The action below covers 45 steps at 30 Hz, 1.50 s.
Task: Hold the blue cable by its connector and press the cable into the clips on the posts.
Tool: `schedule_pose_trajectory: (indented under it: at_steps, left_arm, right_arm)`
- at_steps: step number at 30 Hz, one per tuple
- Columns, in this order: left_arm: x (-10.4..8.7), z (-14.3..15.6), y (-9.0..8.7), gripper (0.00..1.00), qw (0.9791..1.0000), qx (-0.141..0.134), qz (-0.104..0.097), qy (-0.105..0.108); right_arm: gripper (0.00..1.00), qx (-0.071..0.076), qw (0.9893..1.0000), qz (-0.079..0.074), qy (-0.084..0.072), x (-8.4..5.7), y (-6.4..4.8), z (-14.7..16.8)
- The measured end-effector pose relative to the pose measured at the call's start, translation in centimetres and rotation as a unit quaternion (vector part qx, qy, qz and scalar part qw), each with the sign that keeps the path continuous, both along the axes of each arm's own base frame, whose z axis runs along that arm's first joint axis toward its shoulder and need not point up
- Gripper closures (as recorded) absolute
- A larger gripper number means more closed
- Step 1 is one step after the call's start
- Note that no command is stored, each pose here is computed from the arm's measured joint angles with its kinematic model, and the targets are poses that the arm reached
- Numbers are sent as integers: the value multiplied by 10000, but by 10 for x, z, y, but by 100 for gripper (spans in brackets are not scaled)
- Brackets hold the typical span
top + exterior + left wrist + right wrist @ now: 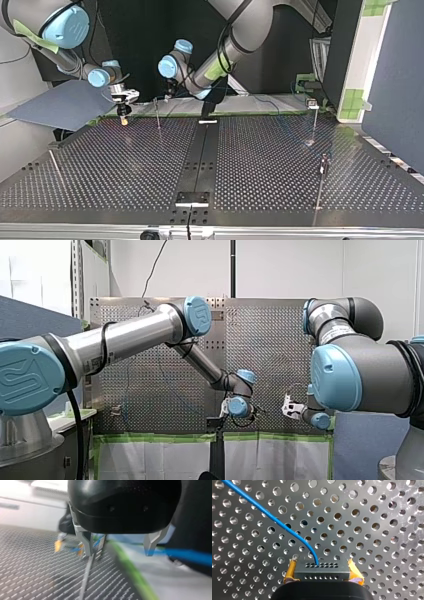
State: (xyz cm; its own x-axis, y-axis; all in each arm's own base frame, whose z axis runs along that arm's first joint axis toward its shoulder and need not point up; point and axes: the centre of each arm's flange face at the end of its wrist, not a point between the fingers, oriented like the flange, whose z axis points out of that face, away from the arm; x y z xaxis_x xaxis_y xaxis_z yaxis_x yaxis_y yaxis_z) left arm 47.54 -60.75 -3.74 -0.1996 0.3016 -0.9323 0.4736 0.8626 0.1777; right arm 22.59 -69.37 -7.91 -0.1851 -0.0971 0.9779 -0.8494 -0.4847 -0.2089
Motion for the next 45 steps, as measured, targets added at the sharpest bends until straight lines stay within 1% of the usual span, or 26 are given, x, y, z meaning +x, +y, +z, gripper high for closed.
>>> schedule_pose_trajectory:
  at_steps: [5,10,14,17,21,25,28,32,39,42,45]
  left_arm:
    - [-33,-17,-2,1,9994,242,-150,185]
    - [-63,-27,-7,1,9985,348,-323,287]
    - [-75,-26,-8,1,9983,337,-374,307]
    - [-74,-12,-12,1,9991,161,-326,238]
    - [-65,8,-15,1,9997,-125,-196,104]
    - [-56,22,-21,1,9991,-390,-136,-35]
    - [-53,26,-23,1,9985,-533,-114,-79]
    - [-53,23,-24,1,9981,-611,-106,-52]
    - [-54,10,-16,1,9979,-650,-33,40]
    - [-51,5,-14,1,9976,-694,30,20]
    - [-46,7,-15,1,9968,-798,79,-68]
  right_arm:
    - [100,7,10000,3,-4,0,0,0]
    - [100,19,10000,10,-3,1,1,-1]
    - [100,32,10000,14,-2,2,1,-1]
    - [100,41,10000,22,-2,3,2,-1]
    - [100,53,10000,35,-1,5,3,-2]
    - [100,60,10000,43,0,6,3,-2]
    - [100,63,10000,46,0,6,4,-2]
    - [100,62,10000,48,0,7,4,-2]
    - [100,66,10000,59,0,8,4,-3]
    - [100,65,10000,63,0,8,4,-3]
    - [100,65,10000,67,0,9,5,-3]
